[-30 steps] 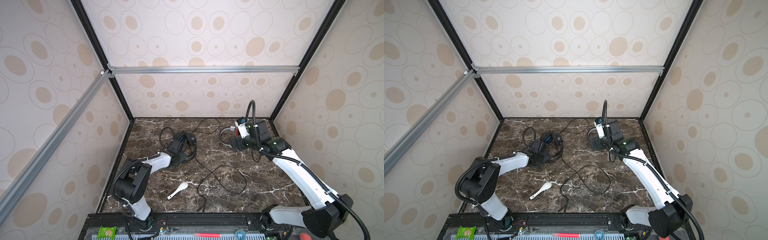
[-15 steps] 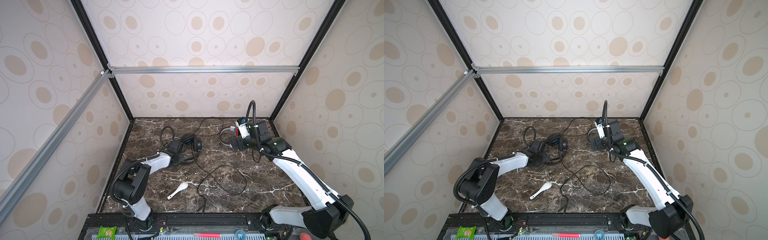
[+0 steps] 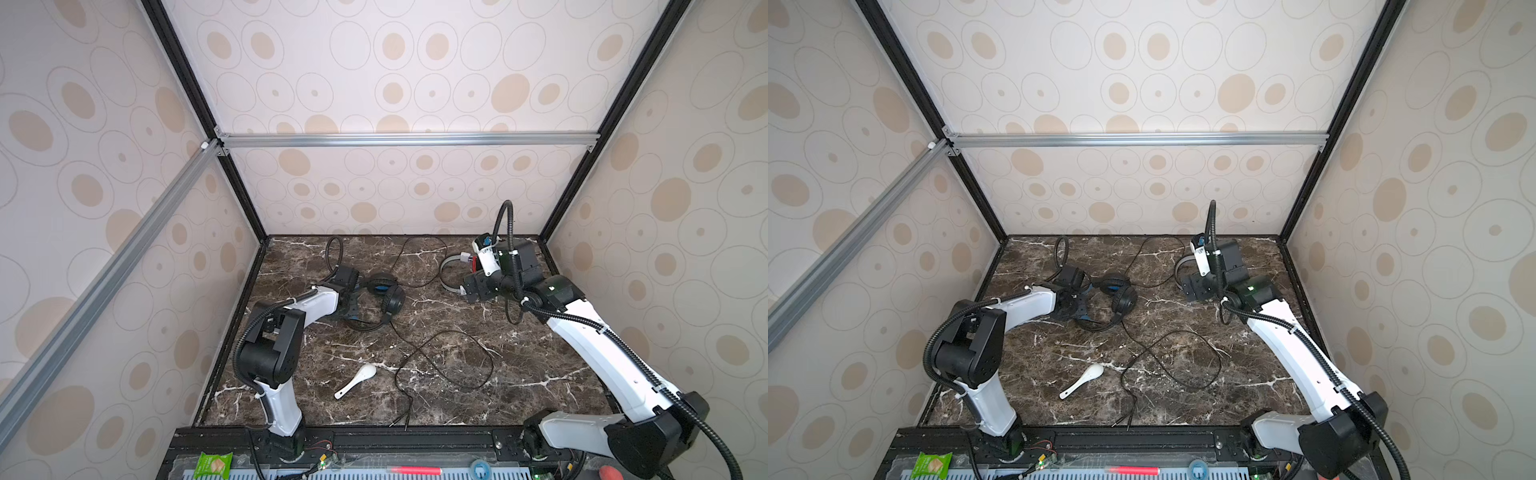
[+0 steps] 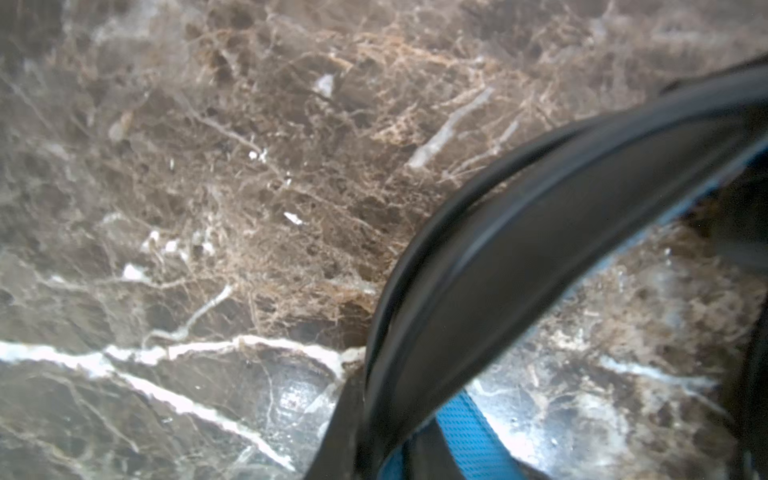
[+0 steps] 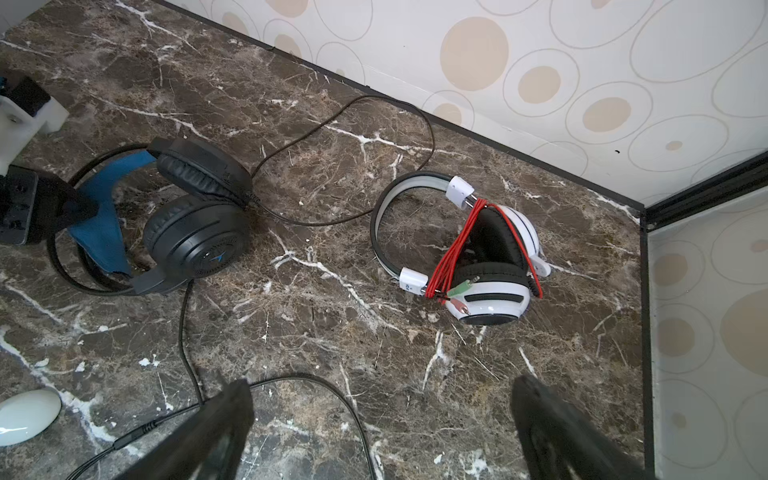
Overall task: Wrap the headphones
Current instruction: 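Lower the left gripper onto the black headphones' headband and close it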
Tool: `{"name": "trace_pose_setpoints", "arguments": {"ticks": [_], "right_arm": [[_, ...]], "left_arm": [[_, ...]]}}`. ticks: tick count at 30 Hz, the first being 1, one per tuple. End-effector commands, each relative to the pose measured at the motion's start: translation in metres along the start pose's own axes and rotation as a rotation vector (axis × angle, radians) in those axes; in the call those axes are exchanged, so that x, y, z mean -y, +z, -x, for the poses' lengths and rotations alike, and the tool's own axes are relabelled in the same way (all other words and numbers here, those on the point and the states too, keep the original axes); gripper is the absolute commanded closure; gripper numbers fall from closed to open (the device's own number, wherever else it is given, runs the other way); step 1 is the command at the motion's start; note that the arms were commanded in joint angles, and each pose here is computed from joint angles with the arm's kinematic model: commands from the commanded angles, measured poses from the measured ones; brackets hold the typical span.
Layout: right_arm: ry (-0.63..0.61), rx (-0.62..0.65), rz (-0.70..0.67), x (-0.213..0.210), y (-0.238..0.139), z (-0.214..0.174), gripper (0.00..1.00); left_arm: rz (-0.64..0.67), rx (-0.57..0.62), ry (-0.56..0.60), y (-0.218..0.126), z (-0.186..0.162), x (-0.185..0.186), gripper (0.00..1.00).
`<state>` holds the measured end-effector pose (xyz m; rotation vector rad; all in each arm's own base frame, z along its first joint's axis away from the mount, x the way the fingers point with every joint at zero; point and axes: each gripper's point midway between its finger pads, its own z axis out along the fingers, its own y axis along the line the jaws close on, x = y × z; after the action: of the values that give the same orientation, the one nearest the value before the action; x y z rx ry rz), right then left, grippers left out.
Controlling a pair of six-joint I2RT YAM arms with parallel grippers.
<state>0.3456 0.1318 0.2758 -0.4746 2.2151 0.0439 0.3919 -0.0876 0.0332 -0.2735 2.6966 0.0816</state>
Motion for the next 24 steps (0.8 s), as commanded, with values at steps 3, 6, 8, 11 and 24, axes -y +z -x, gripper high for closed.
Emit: {"name": "trace_pose_setpoints", "arguments": {"ticks": [3,6,8,11,24], "right_arm": [[-0.010,0.017,-0.008,0.001,-0.008,0.000,0.00],[-0.011,0.014,-0.018,0.003,-0.009,-0.002,0.00],[-0.008,0.015,-0.028,0.004,-0.008,-0.002,0.00],[-0.008,0.018,-0.032,0.005,-0.007,-0.002,0.00],[-0.023,0.011,-0.037,0.005,-0.005,-0.005,0.00]], "left_arm": [[0.043,-0.040,0.005,0.002,-0.002,-0.008,0.56],[0.019,-0.039,-0.086,-0.006,-0.007,-0.008,0.29],[0.014,-0.044,-0.156,-0.009,-0.014,-0.011,0.18],[-0.005,-0.040,-0.260,-0.011,-0.024,-0.013,0.16],[0.010,-0.061,-0.316,0.003,-0.029,-0.006,0.35]]}}
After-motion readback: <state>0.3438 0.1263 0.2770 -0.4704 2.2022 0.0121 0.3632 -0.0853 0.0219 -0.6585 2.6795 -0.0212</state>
